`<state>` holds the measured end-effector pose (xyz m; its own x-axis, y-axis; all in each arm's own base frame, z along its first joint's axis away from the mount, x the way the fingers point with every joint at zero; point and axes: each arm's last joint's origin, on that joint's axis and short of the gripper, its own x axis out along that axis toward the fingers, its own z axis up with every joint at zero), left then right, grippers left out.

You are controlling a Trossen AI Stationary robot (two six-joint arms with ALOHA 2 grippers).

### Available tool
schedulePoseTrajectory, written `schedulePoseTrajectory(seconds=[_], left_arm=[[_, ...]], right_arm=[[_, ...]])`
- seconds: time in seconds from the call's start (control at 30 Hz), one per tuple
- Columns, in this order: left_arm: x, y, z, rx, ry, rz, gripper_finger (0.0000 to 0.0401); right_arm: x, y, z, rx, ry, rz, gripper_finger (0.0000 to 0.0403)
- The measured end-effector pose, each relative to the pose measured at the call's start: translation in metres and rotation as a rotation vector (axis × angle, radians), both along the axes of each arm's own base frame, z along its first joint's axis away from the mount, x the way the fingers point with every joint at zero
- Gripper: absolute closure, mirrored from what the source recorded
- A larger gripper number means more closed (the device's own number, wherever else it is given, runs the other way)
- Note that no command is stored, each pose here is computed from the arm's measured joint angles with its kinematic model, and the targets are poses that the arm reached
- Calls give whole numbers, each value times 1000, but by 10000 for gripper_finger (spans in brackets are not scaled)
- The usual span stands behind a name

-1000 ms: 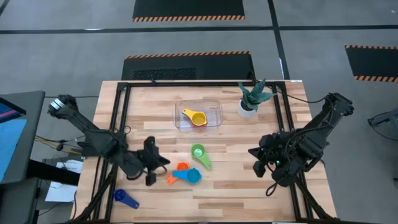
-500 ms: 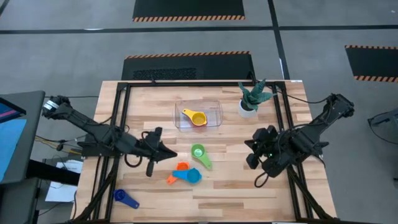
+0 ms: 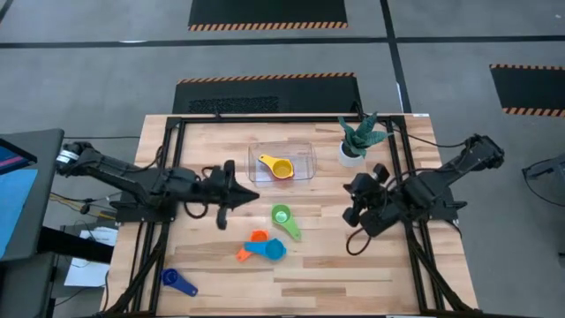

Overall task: Nest measuring cups in basket
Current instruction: Move the measuring cups to the center of the table

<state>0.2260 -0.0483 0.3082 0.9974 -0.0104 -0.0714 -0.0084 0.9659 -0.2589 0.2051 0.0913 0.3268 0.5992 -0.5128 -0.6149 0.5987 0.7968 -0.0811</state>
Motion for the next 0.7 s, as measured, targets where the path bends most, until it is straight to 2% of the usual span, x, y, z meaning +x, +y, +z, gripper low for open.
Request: schedulePoseTrajectory(seconds=[0.17, 0.23, 0.4, 0.5, 0.57, 0.7], left_arm=[[9, 17, -32, -144, 234, 236, 401], [19, 19, -41, -153, 267, 251, 401], [51, 9, -58, -103, 418, 125, 401], [68, -3, -70, -67, 576, 0, 401], [70, -11, -80, -60, 710, -68, 401], [69, -28, -91, -73, 829, -130, 401]], right_arm=[[8, -11, -11, -21, 83, -6, 381], [9, -16, -14, 10, 106, -11, 376], [15, -24, -32, 111, 147, -17, 390], [16, -27, -35, 147, 140, -47, 397], [19, -28, -37, 156, 138, -66, 392], [22, -30, -40, 152, 150, -84, 386]])
